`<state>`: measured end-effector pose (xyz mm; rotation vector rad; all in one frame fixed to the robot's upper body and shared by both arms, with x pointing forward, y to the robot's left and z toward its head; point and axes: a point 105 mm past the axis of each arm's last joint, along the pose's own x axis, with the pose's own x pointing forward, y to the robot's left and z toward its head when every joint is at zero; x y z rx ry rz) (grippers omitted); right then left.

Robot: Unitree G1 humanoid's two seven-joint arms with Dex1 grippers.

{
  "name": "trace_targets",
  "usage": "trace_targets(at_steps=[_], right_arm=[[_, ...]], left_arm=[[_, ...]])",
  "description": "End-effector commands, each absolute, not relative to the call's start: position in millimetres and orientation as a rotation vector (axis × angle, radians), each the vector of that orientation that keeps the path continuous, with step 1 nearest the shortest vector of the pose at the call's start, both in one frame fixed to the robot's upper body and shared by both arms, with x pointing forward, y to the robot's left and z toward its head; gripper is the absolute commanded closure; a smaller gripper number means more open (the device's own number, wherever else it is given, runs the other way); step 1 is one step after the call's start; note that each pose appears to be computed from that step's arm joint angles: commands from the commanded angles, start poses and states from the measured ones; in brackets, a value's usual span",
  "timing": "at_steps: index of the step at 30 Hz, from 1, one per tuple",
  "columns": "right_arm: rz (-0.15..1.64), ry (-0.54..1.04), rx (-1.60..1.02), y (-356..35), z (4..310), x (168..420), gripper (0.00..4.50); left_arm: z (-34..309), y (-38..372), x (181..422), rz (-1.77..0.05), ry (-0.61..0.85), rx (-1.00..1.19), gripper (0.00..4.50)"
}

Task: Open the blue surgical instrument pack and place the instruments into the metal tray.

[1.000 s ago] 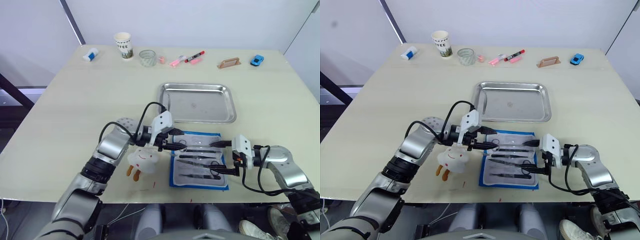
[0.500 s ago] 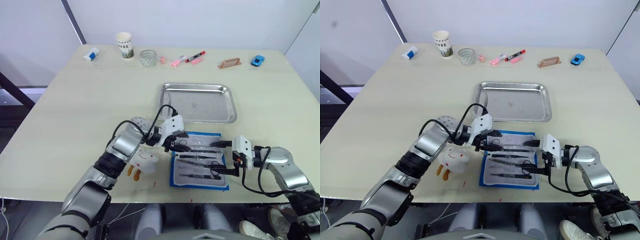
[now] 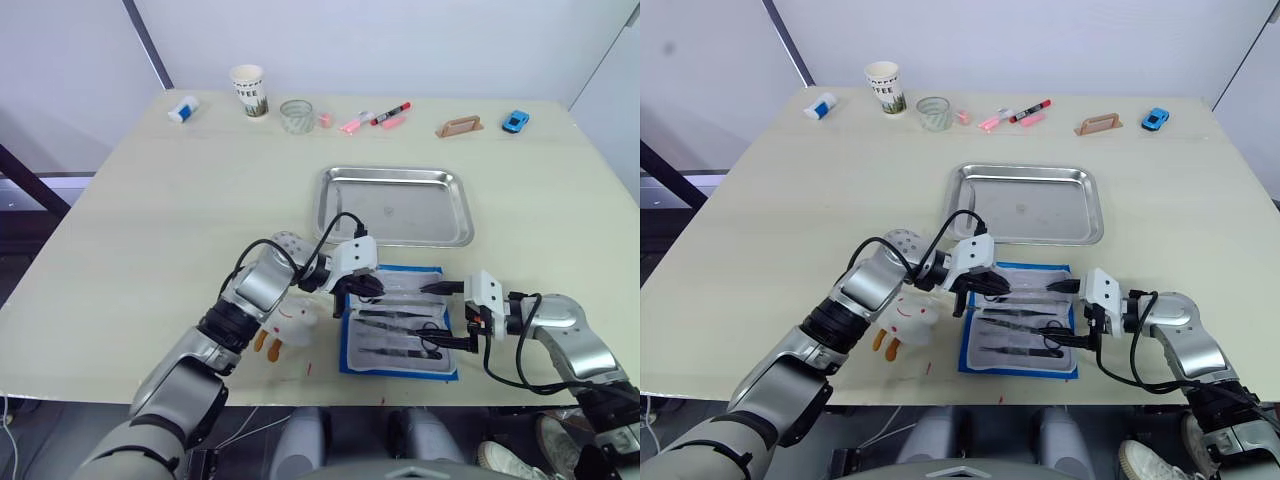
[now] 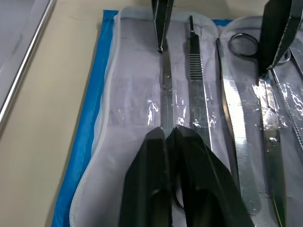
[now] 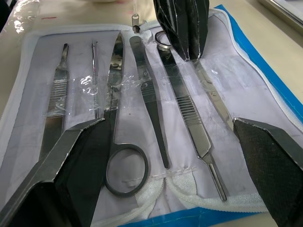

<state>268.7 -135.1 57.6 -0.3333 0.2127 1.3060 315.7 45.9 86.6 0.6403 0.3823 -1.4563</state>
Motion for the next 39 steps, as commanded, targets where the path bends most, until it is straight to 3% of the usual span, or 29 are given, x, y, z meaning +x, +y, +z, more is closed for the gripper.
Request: trace_targets(at_steps=[1,24,39], right_arm=[[1.296,0.336,-0.342,-141.2,32.9,260.7,0.00],[1.303,0.344,-0.349,-138.1,29.6,261.5,0.00],[1.316,0.354,-0.351,-138.9,27.7,261.0,0.00]], left_arm=[[83.4,51.2,319.0,-1.438,0.407,0.691,4.39],[119.5,60.3,319.1,-1.464,0.390,0.686,4.39],[130.2,114.2,307.7,-1.404,0.440,0.690,4.39]])
